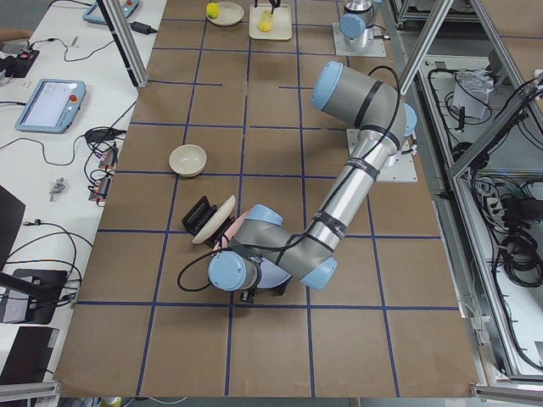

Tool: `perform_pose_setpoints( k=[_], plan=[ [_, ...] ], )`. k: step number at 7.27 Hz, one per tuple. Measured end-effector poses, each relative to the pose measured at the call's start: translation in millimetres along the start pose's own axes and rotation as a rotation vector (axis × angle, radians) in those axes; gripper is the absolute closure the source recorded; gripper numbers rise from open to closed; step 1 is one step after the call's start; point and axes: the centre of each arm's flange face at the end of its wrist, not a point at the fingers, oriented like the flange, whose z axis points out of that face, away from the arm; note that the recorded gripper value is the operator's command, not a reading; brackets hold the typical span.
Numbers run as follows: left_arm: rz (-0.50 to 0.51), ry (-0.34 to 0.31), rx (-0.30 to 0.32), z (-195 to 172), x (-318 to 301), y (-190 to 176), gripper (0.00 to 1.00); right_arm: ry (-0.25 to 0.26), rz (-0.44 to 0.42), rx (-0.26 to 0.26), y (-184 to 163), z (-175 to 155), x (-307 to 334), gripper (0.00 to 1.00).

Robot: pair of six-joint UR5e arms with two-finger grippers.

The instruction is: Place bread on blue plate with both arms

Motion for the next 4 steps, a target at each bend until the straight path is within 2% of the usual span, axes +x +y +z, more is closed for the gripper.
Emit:
perform_pose_setpoints(
  k=[1, 2, 3, 4],
  plan=[
    [0.002, -0.006, 0.003, 0.6, -2.4, 0.6, 0.05, 0.002, -0.006, 0.001, 1.3, 9.6, 2.3, 0.0],
    [0.001, -0.003, 0.002, 7.3, -6.6, 0.3, 0.15, -0.009, -0.006, 0.01, 1.6, 22.1, 0.4, 0.19],
    [0.001, 0.003, 0.001, 14.6, -11.5, -0.5, 0.28, -0.028, 0.0, 0.022, 0.9, 33.5, -5.5, 0.7],
    [0.0, 0.005, 0.0, 17.7, -14.5, 0.1, 0.42, -0.041, 0.024, 0.022, 0.8, 39.3, -10.2, 0.85]
  ],
)
